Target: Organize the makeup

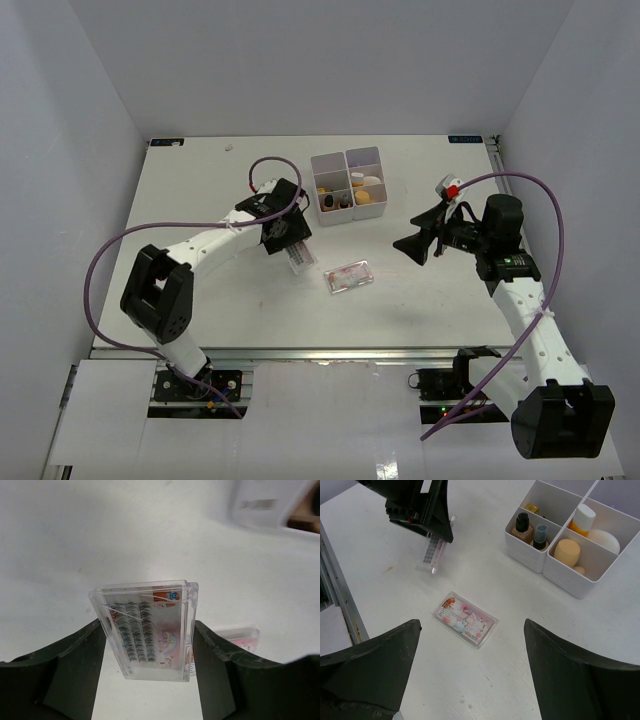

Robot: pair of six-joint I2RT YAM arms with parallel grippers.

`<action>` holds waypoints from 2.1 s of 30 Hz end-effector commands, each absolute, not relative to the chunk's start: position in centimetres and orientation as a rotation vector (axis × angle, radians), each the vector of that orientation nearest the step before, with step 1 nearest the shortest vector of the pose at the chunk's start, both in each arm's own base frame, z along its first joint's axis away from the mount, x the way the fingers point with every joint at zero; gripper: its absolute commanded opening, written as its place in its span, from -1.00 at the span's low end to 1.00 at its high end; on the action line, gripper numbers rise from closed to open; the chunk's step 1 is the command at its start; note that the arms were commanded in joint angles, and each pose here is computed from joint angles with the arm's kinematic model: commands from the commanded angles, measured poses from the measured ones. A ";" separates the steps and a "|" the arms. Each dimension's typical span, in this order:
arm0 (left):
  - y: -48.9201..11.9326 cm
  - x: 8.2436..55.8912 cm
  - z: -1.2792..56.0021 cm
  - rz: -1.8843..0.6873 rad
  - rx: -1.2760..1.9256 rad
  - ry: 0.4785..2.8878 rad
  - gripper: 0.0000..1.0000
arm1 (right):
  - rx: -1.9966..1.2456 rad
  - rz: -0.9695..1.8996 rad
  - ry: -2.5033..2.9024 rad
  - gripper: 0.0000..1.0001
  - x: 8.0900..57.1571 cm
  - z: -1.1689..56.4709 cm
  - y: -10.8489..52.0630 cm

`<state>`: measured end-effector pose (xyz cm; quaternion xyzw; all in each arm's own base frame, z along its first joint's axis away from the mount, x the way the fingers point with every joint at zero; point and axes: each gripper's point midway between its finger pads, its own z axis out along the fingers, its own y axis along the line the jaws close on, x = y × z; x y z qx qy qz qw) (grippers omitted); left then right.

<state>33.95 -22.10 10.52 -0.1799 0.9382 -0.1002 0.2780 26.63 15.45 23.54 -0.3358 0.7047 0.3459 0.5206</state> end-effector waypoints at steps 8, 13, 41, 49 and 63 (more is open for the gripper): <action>-27.0 45.4 28.1 -0.278 0.141 1.860 -0.99 | -0.801 0.838 1.677 0.80 27.2 22.9 15.4; -28.3 48.2 32.1 -0.257 0.166 1.647 -0.98 | -0.806 0.848 1.674 0.80 27.1 22.8 15.5; -30.1 56.2 27.5 0.030 0.031 1.528 -0.97 | -0.808 0.866 1.678 0.80 27.3 22.4 15.7; -30.8 56.9 25.8 0.038 0.028 1.548 -0.96 | -0.809 0.863 1.679 0.80 27.3 22.4 15.6; -31.2 56.8 23.0 0.068 0.036 1.586 -0.59 | -0.813 0.868 1.672 0.80 27.2 22.5 15.7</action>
